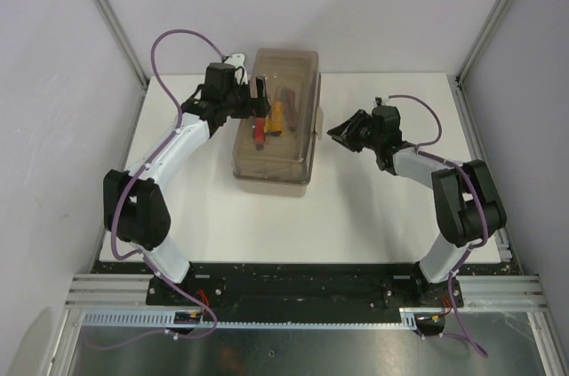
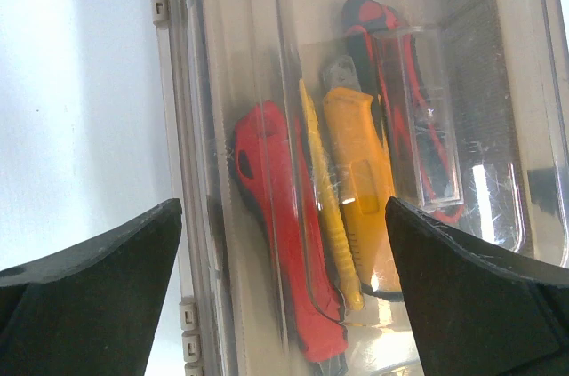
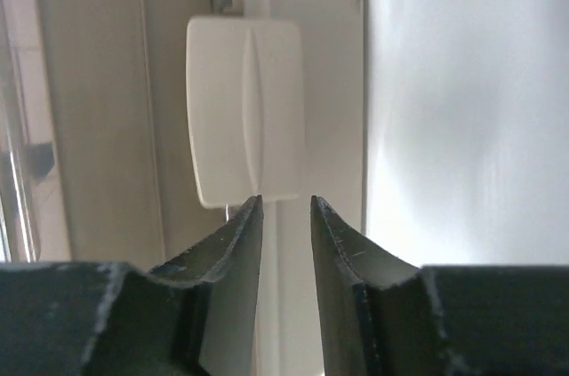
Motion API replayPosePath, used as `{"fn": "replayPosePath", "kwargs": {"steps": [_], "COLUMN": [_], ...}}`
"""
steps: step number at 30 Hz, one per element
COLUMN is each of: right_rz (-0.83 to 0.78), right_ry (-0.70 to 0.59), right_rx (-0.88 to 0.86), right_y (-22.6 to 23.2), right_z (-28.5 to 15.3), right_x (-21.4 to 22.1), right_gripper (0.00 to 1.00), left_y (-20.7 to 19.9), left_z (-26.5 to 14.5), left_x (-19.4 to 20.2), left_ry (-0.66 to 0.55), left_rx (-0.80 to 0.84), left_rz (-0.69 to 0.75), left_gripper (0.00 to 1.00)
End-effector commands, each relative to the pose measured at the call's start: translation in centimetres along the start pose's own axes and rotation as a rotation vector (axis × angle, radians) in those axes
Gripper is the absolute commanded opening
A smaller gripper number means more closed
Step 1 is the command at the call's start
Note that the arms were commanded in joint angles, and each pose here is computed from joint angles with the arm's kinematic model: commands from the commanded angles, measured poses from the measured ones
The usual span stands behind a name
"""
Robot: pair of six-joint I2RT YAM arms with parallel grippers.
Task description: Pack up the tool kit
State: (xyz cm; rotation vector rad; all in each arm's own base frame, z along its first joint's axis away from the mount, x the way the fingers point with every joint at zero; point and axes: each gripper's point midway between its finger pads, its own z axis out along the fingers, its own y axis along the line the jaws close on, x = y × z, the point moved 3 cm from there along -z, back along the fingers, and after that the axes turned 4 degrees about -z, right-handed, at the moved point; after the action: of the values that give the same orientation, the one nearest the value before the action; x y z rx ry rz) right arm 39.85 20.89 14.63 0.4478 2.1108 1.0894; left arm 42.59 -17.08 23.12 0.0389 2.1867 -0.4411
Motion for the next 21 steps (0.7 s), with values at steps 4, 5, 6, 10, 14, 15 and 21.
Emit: {"fn": "replayPosePath", "kwargs": {"steps": [4,5,6,10,14,15,21], "right_rz": [-0.126,-0.138,-0.15,-0.176,-0.211,-0.223,-0.263], "right_ry": [-0.039,-0.034,-0.023,0.013,0.008,0.007,0.035], "right_rx": [0.105,0.112,0.12,0.171,0.209,0.211,0.18], "right_y": [-0.4,-0.5,-0.7,-1.8,-1.8,-1.6,-0.5], "right_z": [3.0,3.6,4.2,6.2,6.8,7.0,7.7], "right_x": [-3.1,-3.3,-3.5,-3.8,-4.0,-4.1,-3.2], "right_gripper": [0.28,0.27,0.26,0.23,0.19,0.19,0.18], "left_y": [0.4,0.4,0.4,0.3,0.4,0.4,0.3], "left_z": [-1.0,-1.0,-1.0,-0.9,-0.8,-0.7,-0.7], "left_x": [-0.3,-0.3,-0.3,-0.1,0.2,0.3,0.6], "left_ry": [-0.021,-0.02,-0.018,-0.013,-0.003,0.0,0.008], "left_rx": [-0.039,-0.039,-0.037,-0.028,-0.028,-0.028,-0.021], "left_rz": [0.004,0.007,0.009,0.019,0.026,0.027,0.029], "left_gripper": [1.0,0.99,0.99,1.0,1.0,0.99,1.0]}}
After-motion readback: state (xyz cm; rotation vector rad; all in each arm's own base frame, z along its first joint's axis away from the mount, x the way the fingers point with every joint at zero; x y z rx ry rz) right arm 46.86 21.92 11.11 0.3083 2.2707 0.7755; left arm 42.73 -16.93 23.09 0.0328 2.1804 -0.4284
